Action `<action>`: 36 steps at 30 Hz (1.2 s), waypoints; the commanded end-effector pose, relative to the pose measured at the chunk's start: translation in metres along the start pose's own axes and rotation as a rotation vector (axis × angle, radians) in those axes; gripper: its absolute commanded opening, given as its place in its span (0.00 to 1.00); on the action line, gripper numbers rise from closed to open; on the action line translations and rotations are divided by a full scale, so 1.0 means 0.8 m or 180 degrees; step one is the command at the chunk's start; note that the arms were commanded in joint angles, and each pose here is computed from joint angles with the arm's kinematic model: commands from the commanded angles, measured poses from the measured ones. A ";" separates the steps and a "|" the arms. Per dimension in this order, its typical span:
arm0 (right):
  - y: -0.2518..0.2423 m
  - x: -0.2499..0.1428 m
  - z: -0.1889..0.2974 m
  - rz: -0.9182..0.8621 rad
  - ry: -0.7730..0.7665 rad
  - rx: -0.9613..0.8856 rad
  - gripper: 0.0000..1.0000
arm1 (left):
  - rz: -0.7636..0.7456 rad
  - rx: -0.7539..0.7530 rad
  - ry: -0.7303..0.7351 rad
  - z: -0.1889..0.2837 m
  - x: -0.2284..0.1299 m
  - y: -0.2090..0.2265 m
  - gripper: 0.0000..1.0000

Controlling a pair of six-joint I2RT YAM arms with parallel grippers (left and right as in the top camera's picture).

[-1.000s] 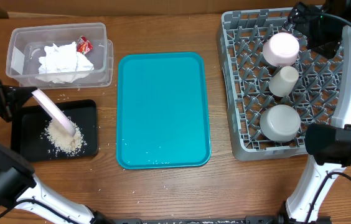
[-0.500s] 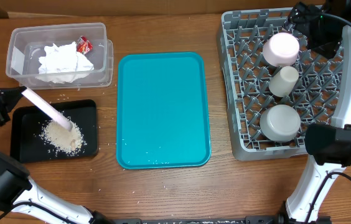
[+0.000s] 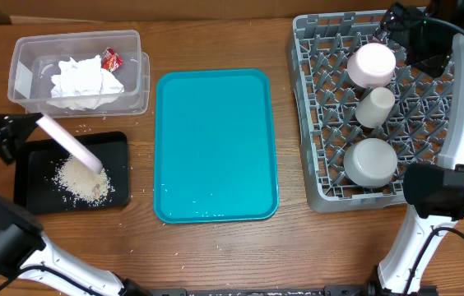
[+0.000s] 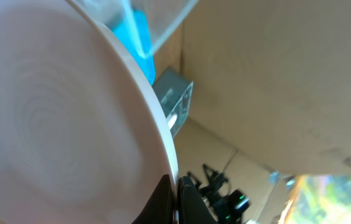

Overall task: Sort waste into correct bins and load items into the dishwasher
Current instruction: 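Carry the empty plate back and set it on the teal tray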

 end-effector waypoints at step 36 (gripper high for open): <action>0.012 0.006 0.019 0.0035 -0.0170 0.0196 1.00 | -0.3482 0.3925 0.1051 -0.473 -0.305 0.087 0.04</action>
Point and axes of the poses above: each gripper's point midway between its finger pads, its own z axis back along the fingers, its own y axis along the line the jaws close on, x = y × z, the point moved 4 cm from there along z, back along the fingers, and after that the axes turned 12 degrees about -z, right-handed, at the moved point
